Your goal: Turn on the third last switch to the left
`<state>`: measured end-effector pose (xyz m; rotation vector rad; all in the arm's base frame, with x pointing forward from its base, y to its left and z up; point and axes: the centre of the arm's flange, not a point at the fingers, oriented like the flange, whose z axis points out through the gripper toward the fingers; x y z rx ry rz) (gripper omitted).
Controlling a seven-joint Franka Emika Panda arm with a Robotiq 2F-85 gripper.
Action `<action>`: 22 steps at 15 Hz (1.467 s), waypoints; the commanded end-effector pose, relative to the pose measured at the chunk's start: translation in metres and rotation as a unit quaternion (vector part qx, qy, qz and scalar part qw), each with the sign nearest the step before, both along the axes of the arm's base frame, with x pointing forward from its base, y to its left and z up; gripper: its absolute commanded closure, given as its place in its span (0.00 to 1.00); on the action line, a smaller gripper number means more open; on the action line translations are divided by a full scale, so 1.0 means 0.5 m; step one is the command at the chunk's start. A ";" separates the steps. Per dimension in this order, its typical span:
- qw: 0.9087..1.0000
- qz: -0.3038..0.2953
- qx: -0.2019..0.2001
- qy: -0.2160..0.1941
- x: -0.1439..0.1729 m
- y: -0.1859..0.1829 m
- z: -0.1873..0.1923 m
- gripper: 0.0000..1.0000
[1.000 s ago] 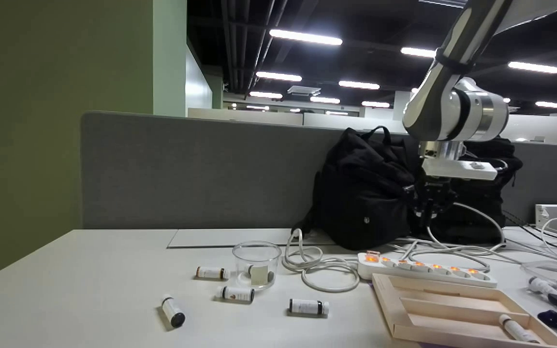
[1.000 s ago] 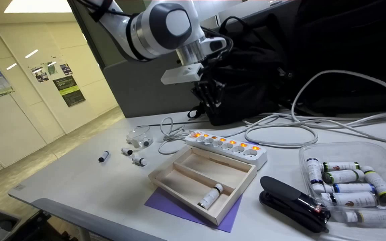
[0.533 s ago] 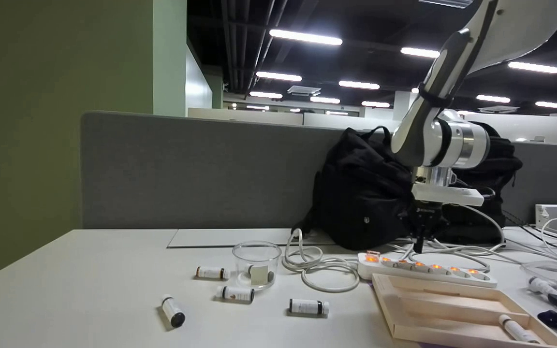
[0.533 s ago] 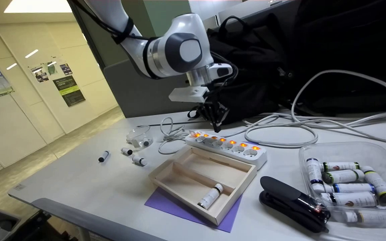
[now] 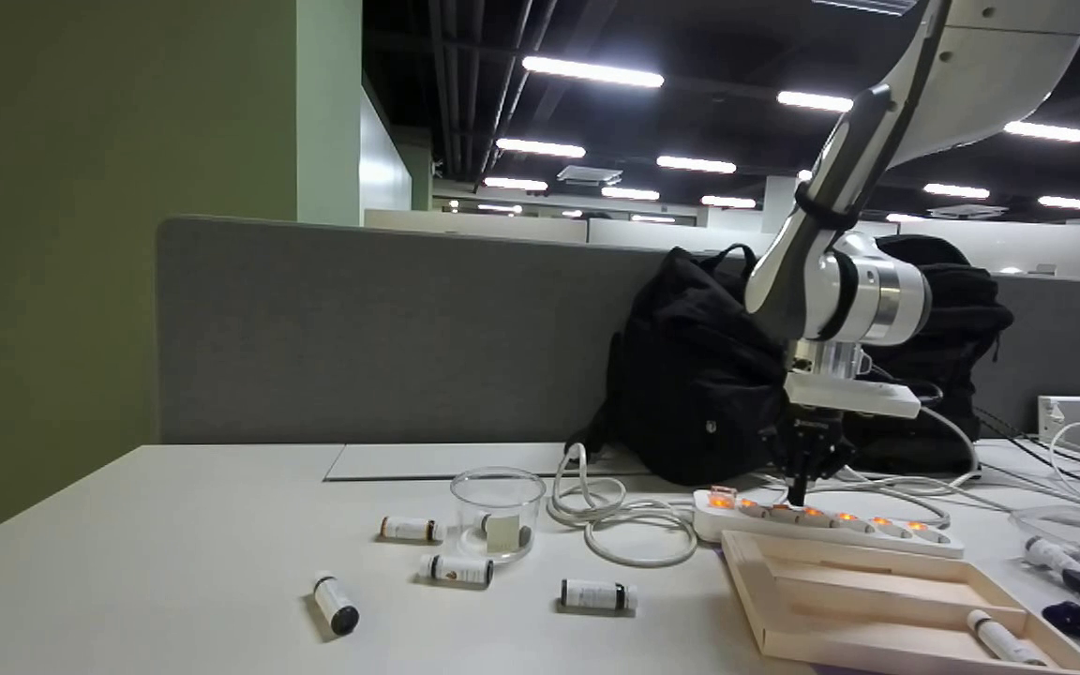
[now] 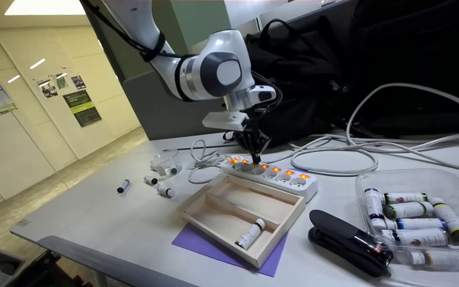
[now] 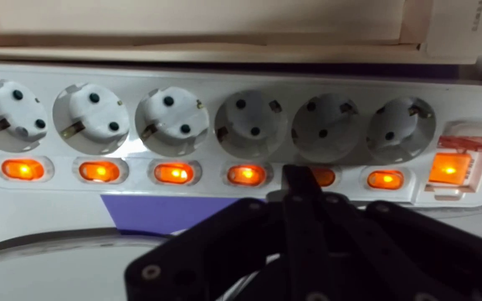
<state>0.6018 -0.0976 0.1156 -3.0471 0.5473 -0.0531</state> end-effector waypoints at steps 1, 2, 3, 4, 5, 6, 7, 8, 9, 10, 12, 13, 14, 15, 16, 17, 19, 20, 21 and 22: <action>1.000 -0.002 0.008 -0.002 0.020 0.004 -0.001 1.00; 1.000 -0.001 0.007 -0.002 0.021 0.006 -0.003 1.00; 1.000 0.000 0.007 -0.001 0.021 0.007 -0.005 1.00; 1.000 0.000 0.006 -0.002 0.020 0.007 -0.007 1.00; 1.000 0.001 0.006 -0.002 0.019 0.006 -0.011 1.00; 1.000 0.000 0.005 -0.001 0.018 0.004 -0.015 1.00; 1.000 -0.001 0.004 -0.001 0.017 0.002 -0.021 1.00; 1.000 -0.001 0.005 0.000 0.015 0.000 -0.027 1.00; 1.000 -0.002 0.005 0.002 0.015 -0.002 -0.030 1.00; 1.000 -0.003 0.005 0.003 0.014 -0.003 -0.034 1.00; 1.000 -0.007 0.006 0.008 0.012 -0.008 -0.045 1.00; 1.000 -0.009 0.009 0.013 0.011 -0.011 -0.052 1.00; 1.000 -0.013 0.013 0.018 0.010 -0.015 -0.062 1.00; 0.999 -0.019 0.020 0.026 0.009 -0.020 -0.073 1.00; 0.998 -0.028 0.030 0.039 0.009 -0.028 -0.088 1.00; 0.998 -0.036 0.036 0.046 0.010 -0.035 -0.097 1.00; 0.996 -0.048 0.044 0.057 0.013 -0.046 -0.111 1.00; 0.996 -0.049 0.047 0.062 0.013 -0.048 -0.117 1.00; 0.995 -0.049 0.049 0.067 0.013 -0.049 -0.120 1.00; 0.995 -0.046 0.051 0.071 0.014 -0.047 -0.122 1.00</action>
